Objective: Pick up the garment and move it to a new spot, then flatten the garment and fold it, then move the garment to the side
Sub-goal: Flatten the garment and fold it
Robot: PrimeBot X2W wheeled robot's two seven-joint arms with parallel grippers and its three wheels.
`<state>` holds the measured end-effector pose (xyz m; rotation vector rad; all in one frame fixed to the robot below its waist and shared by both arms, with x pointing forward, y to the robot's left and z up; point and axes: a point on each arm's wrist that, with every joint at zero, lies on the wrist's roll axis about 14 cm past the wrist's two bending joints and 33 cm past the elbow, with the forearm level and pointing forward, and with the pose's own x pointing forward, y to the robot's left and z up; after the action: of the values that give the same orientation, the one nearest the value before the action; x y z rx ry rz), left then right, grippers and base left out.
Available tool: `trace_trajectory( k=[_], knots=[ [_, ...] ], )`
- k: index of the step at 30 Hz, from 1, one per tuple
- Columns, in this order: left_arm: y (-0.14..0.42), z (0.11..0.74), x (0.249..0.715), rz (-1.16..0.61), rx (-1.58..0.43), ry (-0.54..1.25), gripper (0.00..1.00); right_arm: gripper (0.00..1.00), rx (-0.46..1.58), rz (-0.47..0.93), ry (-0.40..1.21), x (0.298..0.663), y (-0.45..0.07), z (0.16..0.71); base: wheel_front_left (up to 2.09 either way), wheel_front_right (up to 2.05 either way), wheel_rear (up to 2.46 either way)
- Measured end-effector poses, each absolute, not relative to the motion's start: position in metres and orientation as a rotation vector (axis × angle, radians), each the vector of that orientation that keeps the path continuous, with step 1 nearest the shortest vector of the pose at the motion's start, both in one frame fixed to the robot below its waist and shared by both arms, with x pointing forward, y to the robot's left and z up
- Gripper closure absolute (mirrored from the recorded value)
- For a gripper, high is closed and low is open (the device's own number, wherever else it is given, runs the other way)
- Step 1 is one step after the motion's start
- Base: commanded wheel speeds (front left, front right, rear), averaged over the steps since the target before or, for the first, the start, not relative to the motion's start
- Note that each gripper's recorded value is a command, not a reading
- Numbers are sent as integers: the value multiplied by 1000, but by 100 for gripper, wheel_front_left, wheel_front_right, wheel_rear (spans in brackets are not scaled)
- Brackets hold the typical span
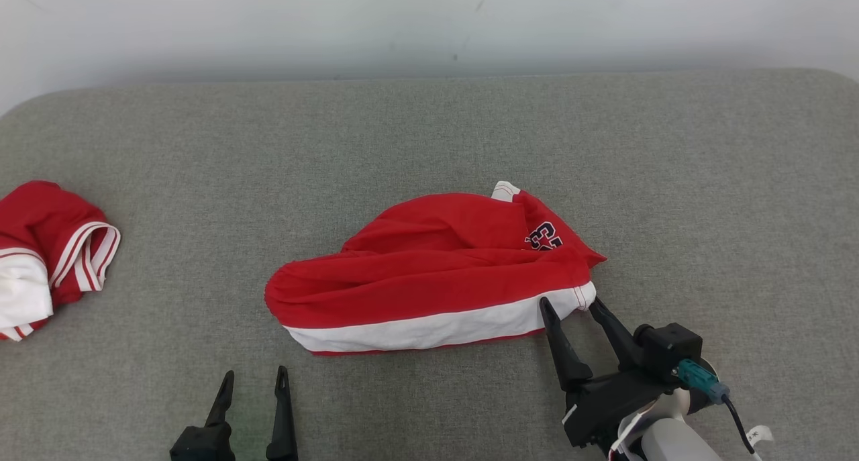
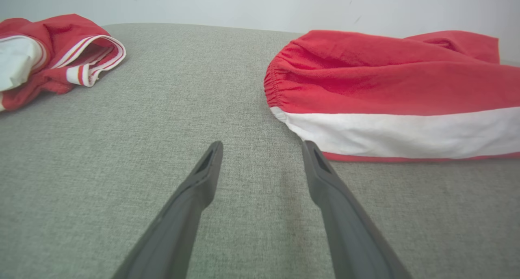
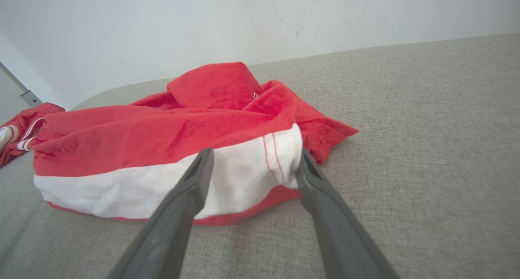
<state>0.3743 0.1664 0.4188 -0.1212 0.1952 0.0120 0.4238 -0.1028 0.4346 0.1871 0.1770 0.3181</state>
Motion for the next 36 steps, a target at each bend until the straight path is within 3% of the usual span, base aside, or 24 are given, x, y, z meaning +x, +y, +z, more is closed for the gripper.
trace_trajectory(
  k=[36],
  knots=[
    [164, 413, 374, 5, -135, 213, 0, 0, 225, 335, 165, 416, -104, 440, 0, 0, 0]
  ],
)
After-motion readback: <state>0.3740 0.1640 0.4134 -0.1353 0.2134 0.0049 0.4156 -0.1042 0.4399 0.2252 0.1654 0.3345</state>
